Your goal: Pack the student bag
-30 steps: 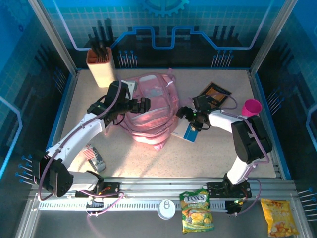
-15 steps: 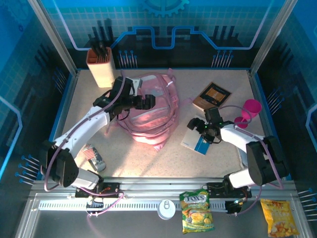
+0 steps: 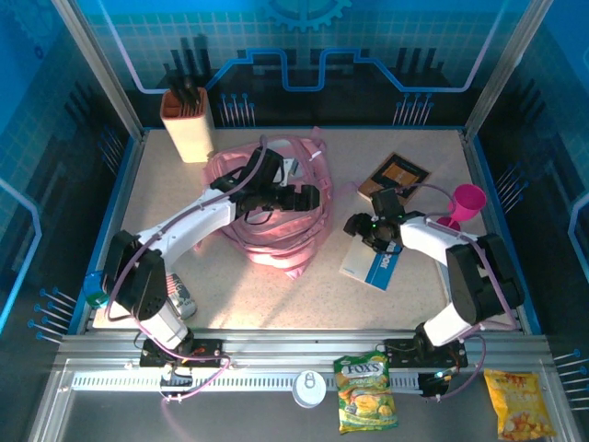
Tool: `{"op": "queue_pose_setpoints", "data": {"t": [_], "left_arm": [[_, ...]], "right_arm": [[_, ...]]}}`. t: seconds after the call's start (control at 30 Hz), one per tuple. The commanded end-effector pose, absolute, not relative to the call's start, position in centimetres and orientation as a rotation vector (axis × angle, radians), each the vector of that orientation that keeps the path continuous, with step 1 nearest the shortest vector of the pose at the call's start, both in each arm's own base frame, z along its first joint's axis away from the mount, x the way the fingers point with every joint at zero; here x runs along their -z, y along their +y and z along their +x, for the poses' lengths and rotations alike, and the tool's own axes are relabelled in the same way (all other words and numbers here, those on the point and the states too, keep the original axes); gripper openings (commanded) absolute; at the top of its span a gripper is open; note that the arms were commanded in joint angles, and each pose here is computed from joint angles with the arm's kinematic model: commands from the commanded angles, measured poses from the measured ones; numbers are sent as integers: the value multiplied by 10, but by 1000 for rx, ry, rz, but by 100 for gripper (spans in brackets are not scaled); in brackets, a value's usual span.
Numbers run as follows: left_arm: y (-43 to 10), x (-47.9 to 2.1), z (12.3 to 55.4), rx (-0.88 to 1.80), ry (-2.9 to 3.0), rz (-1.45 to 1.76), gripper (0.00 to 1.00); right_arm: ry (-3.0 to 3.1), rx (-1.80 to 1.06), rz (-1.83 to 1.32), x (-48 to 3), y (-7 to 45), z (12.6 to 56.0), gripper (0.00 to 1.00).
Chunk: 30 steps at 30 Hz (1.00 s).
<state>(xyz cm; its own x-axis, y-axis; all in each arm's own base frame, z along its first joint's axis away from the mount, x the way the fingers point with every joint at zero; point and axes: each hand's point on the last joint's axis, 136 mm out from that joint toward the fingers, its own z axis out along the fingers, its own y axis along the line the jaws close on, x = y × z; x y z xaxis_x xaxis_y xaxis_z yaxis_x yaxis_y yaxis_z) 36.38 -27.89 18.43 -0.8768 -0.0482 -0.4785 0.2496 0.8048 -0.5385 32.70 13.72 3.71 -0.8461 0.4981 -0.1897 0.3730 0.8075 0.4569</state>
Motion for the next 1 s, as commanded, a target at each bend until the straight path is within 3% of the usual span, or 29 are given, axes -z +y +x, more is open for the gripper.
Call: {"op": "queue_pose_setpoints", "data": {"t": [0.0,0.3,0.4,0.5,0.7,0.97], "left_arm": [[-299,-189,360,937,2525,137,95],[-311,-177,359,954,2574,140,89],[-313,-170,361,949,2600,123,87],[-322,-165,360,978,2621,118,85],[-337,-153,349,901,2711,7,76],[-375,-133,317,857,2770,14,73]], "right_arm": [[2738,-579,598,-29,147,328,71],[2871,-595,504,-9,167,285,62],[2852,-702,441,-16,179,275,54],[2796,-742,428,-36,178,281,53],[2652,-655,487,-76,144,303,55],[2709,-353,629,-64,83,291,52]]}}
